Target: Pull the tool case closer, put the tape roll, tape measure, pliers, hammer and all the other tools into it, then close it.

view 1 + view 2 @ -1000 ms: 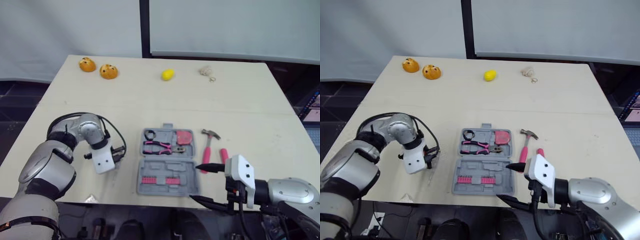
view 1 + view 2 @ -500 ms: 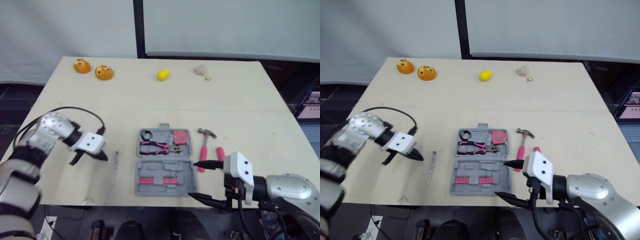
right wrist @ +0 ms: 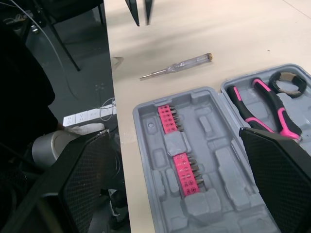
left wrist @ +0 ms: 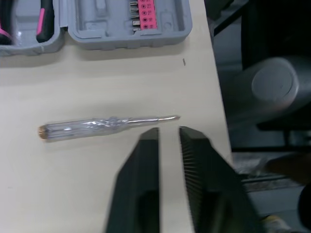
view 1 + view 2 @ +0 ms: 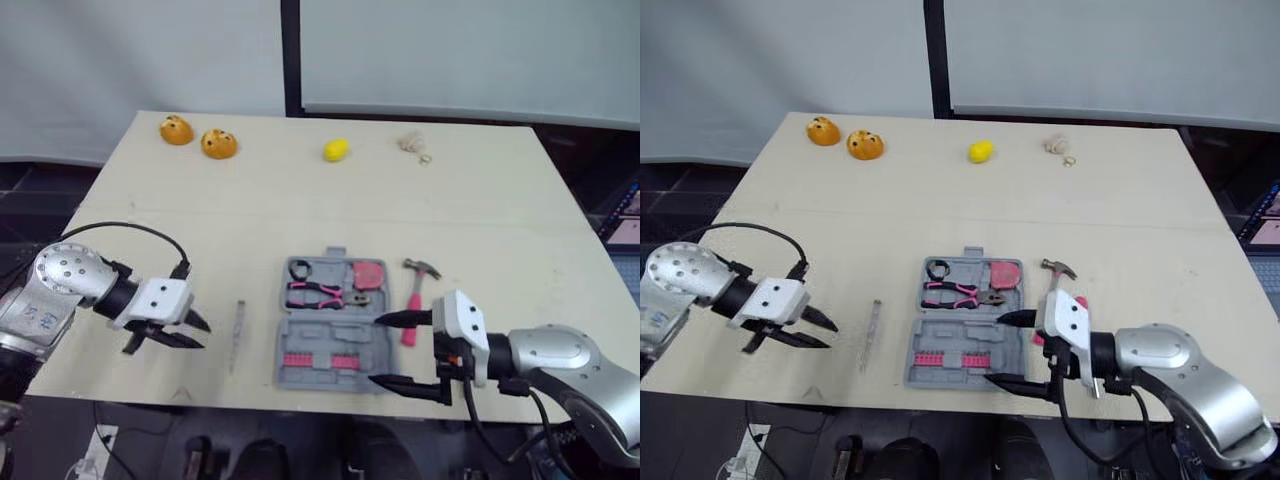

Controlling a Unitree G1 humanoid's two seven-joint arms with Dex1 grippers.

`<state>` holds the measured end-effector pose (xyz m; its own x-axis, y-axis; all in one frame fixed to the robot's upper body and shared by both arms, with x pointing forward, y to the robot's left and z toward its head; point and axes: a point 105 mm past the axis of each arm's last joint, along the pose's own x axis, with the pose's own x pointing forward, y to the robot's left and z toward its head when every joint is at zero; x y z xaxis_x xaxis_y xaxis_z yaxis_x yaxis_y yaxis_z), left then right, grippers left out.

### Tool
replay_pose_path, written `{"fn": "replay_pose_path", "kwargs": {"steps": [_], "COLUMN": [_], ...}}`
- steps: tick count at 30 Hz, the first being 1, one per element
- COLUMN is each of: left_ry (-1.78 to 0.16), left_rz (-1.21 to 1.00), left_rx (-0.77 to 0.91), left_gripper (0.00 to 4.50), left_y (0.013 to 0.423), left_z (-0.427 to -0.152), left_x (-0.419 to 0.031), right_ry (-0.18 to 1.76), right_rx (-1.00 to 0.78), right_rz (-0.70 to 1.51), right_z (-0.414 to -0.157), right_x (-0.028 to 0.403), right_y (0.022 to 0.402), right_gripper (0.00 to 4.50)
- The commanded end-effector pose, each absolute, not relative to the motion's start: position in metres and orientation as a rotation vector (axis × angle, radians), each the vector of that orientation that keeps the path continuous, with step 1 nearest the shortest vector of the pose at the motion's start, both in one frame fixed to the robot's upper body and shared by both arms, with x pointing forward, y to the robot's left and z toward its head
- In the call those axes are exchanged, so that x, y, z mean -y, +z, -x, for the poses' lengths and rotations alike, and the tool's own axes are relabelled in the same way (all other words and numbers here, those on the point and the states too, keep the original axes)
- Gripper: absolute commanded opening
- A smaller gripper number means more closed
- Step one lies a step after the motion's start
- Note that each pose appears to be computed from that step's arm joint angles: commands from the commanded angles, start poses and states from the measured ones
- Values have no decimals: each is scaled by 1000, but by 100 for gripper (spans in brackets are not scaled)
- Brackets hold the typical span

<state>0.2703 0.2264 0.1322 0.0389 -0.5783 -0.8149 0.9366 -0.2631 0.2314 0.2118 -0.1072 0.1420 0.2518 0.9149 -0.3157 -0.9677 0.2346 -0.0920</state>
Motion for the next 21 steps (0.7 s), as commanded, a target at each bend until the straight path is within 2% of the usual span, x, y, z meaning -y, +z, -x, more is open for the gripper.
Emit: {"fn": "replay_pose_path", "kwargs": {"steps": [1,10,21], "left_ry": [-1693,-1926,-2039], "left_rz": [-1289,-1645,-1791], "left_rx": [-389,-300,-278], "left_gripper": [256,256,256], "left_y": [126,106,87], "left_z": [-280,-307,-315], "left_x": [-225,-212,-198], "right_ry": [1302,1228,1138], "right_rx": [-174,-195,-173], "right_rz": [302,293,302], "right_z": [-206,-190,-194], "right_x": [106,109,114], "right_y": [150,147,149], "right_gripper": [450,450,450]}}
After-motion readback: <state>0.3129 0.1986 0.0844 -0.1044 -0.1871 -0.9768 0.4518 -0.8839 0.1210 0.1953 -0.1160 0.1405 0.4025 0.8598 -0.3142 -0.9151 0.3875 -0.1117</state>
